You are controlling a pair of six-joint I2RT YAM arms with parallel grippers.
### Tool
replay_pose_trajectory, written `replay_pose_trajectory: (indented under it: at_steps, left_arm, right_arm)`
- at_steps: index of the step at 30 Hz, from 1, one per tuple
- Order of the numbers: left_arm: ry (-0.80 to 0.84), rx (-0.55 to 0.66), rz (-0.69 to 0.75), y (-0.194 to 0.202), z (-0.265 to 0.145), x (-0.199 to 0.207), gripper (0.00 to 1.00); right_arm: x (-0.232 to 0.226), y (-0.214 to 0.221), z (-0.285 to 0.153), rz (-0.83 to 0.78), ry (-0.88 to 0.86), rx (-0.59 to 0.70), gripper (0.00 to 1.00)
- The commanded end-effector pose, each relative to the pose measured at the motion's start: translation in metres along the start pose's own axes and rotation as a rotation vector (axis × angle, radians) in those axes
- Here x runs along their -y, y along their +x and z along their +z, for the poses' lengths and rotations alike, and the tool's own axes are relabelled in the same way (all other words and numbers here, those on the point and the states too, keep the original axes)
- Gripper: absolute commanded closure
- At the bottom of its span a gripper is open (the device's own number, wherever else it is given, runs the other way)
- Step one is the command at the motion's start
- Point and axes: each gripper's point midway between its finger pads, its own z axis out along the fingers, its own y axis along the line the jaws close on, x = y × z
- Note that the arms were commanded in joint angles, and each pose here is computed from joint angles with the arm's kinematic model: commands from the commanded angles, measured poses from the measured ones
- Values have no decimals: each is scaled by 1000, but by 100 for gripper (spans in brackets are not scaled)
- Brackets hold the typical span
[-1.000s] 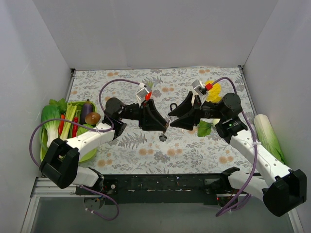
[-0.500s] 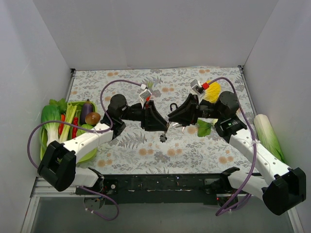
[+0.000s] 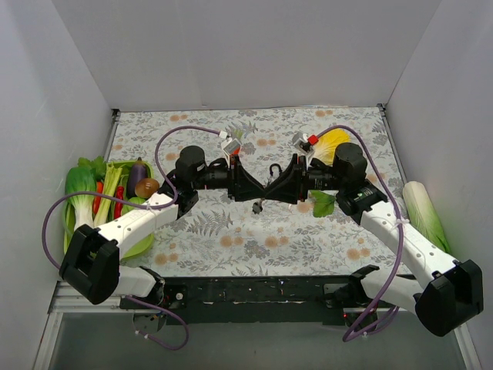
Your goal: Unlock with the key
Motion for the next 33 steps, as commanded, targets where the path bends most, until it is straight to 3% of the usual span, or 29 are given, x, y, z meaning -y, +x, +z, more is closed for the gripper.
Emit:
replay_pose_trajectory:
  at_steps: [1, 9, 25, 33]
  left_arm:
    - [101, 17, 114, -23, -5, 32, 100]
    - [180, -37, 125, -16, -7, 45, 100]
    - [269, -77, 135, -12, -14, 63, 100]
    - [230, -43, 150, -17, -14, 61, 100]
  right_arm:
    - [-15, -23, -2, -97, -38, 28, 55]
    - [-36, -39, -8, -176, -85, 54, 40]
    - [-14, -33, 4, -168, -90, 36, 38]
    - [-11, -26, 4, -145, -86, 28, 40]
